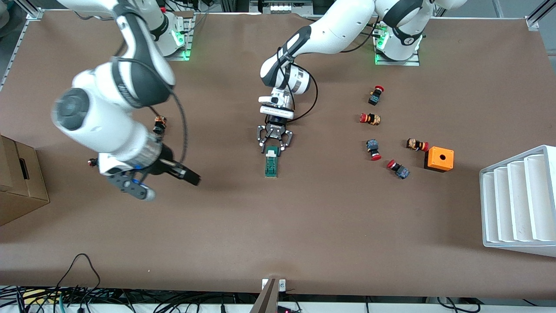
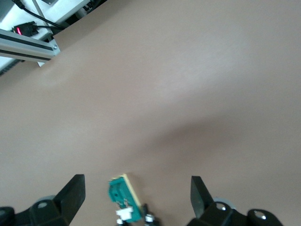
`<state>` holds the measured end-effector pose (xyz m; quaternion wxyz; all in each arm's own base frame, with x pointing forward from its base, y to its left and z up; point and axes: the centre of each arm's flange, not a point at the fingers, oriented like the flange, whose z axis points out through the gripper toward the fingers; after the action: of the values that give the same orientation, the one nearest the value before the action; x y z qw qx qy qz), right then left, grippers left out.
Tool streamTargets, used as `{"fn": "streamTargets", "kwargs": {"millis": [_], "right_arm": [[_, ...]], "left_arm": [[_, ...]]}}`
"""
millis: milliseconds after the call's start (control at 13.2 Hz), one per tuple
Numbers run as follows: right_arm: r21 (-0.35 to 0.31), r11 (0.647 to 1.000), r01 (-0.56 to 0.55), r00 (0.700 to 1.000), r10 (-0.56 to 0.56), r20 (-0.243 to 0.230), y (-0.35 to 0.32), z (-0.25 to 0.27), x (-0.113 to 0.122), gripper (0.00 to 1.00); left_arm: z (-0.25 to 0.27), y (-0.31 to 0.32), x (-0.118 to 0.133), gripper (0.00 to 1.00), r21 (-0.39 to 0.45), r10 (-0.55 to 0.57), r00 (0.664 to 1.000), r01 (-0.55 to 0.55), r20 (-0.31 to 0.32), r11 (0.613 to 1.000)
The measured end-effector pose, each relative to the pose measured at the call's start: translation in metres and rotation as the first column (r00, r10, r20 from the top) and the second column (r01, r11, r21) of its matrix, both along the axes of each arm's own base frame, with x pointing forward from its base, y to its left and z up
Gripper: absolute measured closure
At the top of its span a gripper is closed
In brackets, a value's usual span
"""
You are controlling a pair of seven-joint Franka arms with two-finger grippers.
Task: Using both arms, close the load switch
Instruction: 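Lift the switch with the left gripper while the right gripper approaches, then bring the right gripper fingers onto the white lever of the switch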
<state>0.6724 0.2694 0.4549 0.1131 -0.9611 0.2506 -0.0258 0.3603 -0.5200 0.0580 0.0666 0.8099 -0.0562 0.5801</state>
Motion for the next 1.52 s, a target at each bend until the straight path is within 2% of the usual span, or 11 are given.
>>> {"fn": "streamTargets", "kwargs": {"millis": [228, 304, 380, 683, 987, 1290, 1442, 1518], "right_arm": [[0.023, 0.987, 0.157, 0.987, -0.156, -0.023, 0.052, -0.029, -0.010, 0.00], [0.029, 0.975, 0.221, 0.975, -0.220, -0.032, 0.066, -0.039, -0.013, 0.01], [0.035, 0.958, 0.285, 0.958, -0.283, -0.040, 0.077, -0.048, -0.015, 0.01], [0.016, 0.894, 0.448, 0.890, -0.444, -0.099, 0.106, -0.084, -0.030, 0.02], [-0.005, 0.855, 0.519, 0.847, -0.515, -0.130, 0.125, -0.113, -0.051, 0.07], [-0.003, 0.839, 0.544, 0.832, -0.540, -0.128, 0.157, -0.159, -0.090, 0.13], [-0.019, 0.839, 0.543, 0.830, -0.540, -0.137, 0.169, -0.169, -0.106, 0.18], [-0.025, 0.838, 0.546, 0.828, -0.543, -0.140, 0.175, -0.172, -0.113, 0.28]], "left_arm": [[-0.001, 0.002, 0.001, 0.42, 0.005, 0.004, 1.000, -0.004, 0.007, 1.000], [-0.001, 0.002, 0.001, 0.42, 0.006, 0.005, 1.000, -0.005, 0.008, 1.000], [-0.002, 0.003, 0.000, 0.47, 0.007, 0.009, 1.000, -0.009, 0.015, 1.000], [-0.002, 0.003, 0.000, 0.48, 0.008, 0.009, 1.000, -0.010, 0.017, 1.000], [-0.002, 0.003, 0.000, 0.48, 0.008, 0.010, 1.000, -0.010, 0.018, 1.000], [-0.002, 0.003, 0.000, 0.48, 0.008, 0.010, 1.000, -0.010, 0.018, 1.000], [-0.002, 0.003, 0.000, 0.48, 0.008, 0.010, 1.000, -0.010, 0.018, 1.000], [-0.002, 0.003, 0.000, 0.48, 0.008, 0.010, 1.000, -0.010, 0.018, 1.000]]}}
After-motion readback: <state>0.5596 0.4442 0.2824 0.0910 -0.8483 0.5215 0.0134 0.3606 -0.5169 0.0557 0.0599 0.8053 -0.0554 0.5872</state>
